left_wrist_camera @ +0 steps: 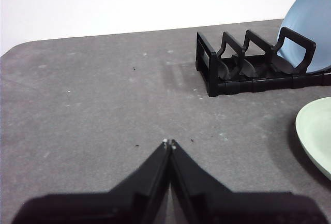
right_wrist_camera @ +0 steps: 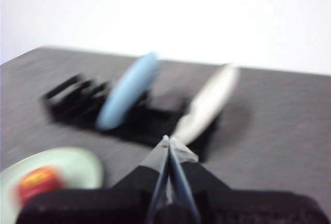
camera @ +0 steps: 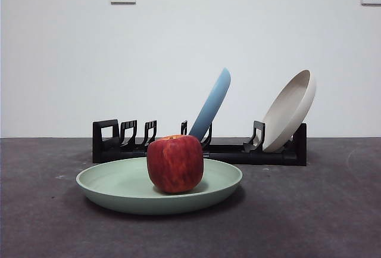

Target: Take the green plate from the plate rack,put the plate on the table,take the apple from the table,put the apple in the plate

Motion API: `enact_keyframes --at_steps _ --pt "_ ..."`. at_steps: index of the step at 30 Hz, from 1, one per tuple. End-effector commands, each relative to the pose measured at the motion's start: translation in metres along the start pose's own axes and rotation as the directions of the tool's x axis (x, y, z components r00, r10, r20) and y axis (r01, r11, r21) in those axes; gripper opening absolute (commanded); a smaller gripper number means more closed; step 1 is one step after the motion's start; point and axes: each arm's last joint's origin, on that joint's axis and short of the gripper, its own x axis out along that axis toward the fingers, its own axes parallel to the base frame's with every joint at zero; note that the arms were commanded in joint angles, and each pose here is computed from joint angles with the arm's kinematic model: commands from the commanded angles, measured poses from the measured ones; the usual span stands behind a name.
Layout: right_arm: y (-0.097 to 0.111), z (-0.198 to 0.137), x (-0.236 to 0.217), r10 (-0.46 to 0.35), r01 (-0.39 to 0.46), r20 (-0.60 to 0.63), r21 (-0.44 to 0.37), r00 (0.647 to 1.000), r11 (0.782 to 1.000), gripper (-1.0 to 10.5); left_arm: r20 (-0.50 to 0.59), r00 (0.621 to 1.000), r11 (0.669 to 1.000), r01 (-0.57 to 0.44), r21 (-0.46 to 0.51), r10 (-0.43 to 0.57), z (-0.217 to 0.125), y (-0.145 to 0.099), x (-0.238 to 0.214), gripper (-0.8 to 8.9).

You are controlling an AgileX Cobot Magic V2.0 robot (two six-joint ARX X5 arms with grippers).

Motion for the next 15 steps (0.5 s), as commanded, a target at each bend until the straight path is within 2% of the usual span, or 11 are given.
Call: enact_keyframes --at_steps 1,6,15 --pt "-0.007 -0.028 0.003 -0.087 0.088 0.049 -0.004 0.995 0.996 0.0 -0.008 1.0 1.0 -0.005 -0.01 0.005 -0.004 0.0 0.001 -0.03" --pt "-0.014 -0.069 0.007 -0.169 0.169 0.066 0.006 0.983 0.986 0.0 -0.008 1.0 1.0 -0.005 -0.01 0.005 -0.004 0.0 0.001 -0.03" --pt "-0.014 -0.127 0.018 -0.173 0.168 0.048 0.093 0.984 0.981 0.0 -0.008 1.0 1.0 -0.005 -0.01 0.004 -0.004 0.0 0.001 -0.03"
